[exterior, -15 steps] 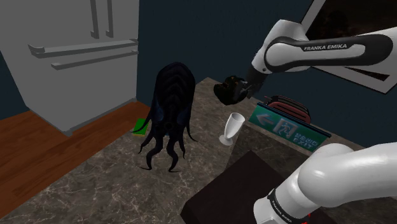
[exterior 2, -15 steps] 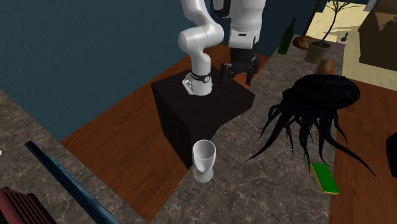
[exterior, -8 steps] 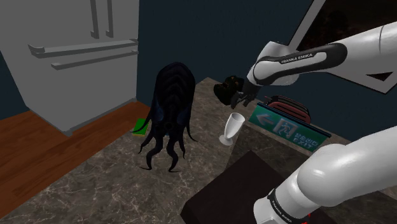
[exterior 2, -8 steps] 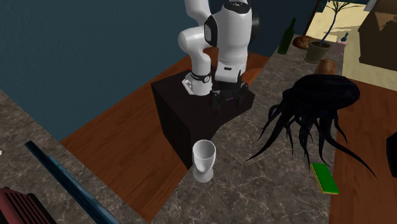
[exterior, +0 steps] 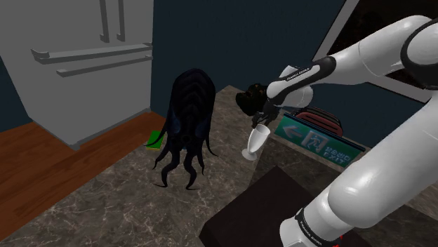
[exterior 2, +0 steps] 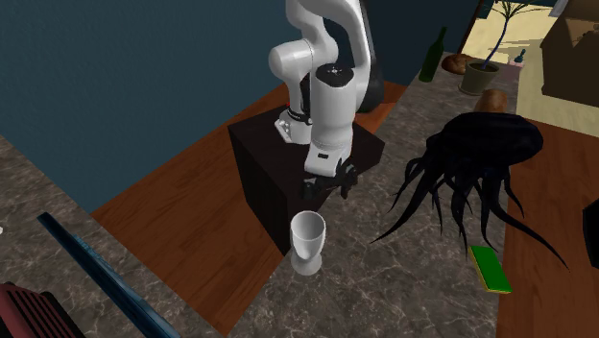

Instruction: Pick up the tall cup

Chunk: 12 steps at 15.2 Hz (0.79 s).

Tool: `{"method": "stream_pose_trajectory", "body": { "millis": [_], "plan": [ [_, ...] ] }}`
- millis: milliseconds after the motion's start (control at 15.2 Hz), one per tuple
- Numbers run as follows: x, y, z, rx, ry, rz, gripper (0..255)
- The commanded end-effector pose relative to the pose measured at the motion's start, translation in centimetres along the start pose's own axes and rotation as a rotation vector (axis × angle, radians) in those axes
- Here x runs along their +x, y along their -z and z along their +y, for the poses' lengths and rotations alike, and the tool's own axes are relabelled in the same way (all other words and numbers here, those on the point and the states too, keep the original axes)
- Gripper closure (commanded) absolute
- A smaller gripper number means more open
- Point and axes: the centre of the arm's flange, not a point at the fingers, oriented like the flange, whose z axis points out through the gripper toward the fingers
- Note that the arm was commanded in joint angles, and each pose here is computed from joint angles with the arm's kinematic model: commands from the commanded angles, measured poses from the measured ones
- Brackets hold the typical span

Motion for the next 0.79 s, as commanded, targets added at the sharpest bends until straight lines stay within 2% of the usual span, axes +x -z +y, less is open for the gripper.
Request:
{"method": "stream_pose_trajectory", "body": {
  "millis": [0,594,726],
  "plan": [
    [0.6,-2.1,1.4,0.001,-0.006,-0.003,0],
    [0.7,-7.5,2.5,0.003,-0.011,-0.005,0],
    [0.6,-7.8,2.5,0.003,-0.011,-0.005,0]
  ]
}}
